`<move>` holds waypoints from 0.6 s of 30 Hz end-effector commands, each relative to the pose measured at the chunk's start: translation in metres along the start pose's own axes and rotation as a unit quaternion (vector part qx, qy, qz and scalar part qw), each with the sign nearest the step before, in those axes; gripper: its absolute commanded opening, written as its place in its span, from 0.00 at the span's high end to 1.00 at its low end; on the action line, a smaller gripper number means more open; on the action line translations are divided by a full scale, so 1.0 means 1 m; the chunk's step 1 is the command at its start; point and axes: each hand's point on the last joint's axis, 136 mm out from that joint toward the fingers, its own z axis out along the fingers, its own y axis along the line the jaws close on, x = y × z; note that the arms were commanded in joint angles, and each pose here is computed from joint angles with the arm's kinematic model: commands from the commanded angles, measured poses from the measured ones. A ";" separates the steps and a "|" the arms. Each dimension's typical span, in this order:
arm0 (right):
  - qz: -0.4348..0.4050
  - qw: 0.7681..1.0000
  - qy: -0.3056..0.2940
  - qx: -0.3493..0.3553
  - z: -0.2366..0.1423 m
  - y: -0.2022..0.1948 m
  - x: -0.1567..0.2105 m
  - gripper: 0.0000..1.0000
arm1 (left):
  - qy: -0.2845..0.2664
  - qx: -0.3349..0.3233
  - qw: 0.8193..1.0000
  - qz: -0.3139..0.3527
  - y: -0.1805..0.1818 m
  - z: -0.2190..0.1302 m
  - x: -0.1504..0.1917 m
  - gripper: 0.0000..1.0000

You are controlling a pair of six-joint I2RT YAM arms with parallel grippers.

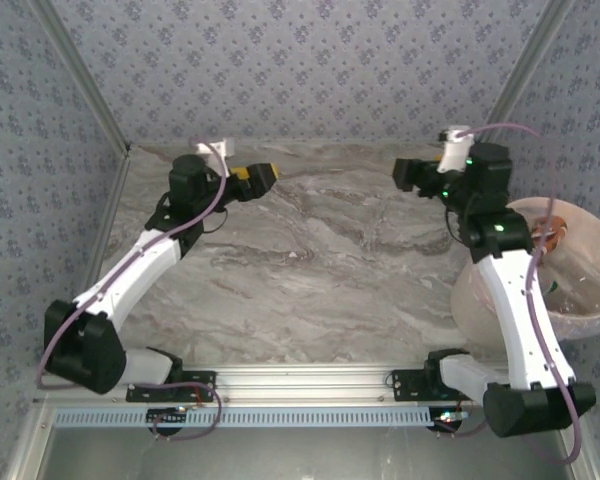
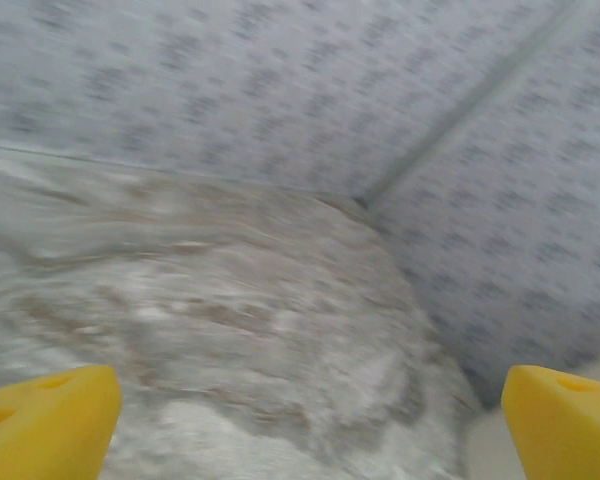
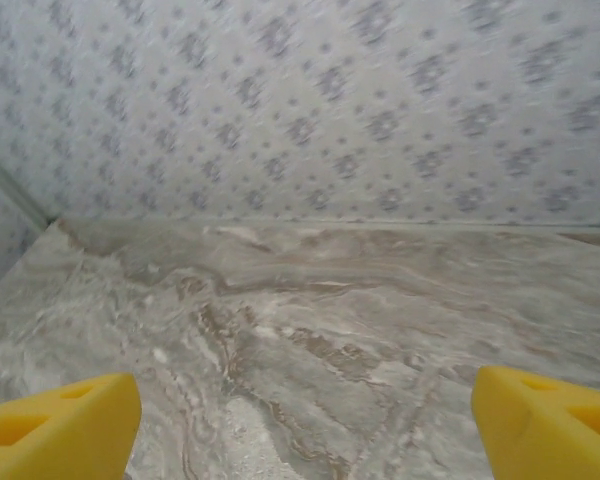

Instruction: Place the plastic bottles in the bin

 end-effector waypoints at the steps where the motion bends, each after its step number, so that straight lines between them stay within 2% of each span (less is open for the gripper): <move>1: -0.049 0.998 -0.035 -0.029 0.029 0.025 -0.006 0.10 | -0.064 -0.161 0.985 0.021 0.056 -0.037 -0.015 0.02; 4: -0.056 0.998 -0.016 -0.020 0.061 0.029 0.017 0.08 | -0.113 -0.280 0.953 0.015 0.099 -0.082 -0.023 0.02; 6: -0.050 0.999 -0.006 -0.015 0.075 0.029 0.026 0.06 | -0.135 -0.332 0.933 0.012 0.120 -0.108 -0.022 0.02; 7: -0.045 0.999 0.016 -0.009 0.084 0.024 0.046 0.04 | -0.143 -0.355 0.924 0.011 0.129 -0.119 -0.021 0.02; 9: -0.038 0.999 0.030 0.000 0.096 0.018 0.062 0.00 | -0.159 -0.402 0.902 0.012 0.149 -0.144 -0.017 0.02; 12: -0.034 0.998 0.059 0.010 0.107 0.010 0.090 0.00 | -0.161 -0.464 0.871 0.023 0.181 -0.170 -0.007 0.02; 15: -0.039 0.995 0.076 0.049 0.114 -0.012 0.116 0.00 | -0.145 -0.519 0.842 0.021 0.218 -0.190 0.007 0.02; 18: -0.050 0.991 0.100 0.077 0.117 -0.036 0.143 0.00 | -0.131 -0.536 0.834 0.016 0.246 -0.197 0.022 0.02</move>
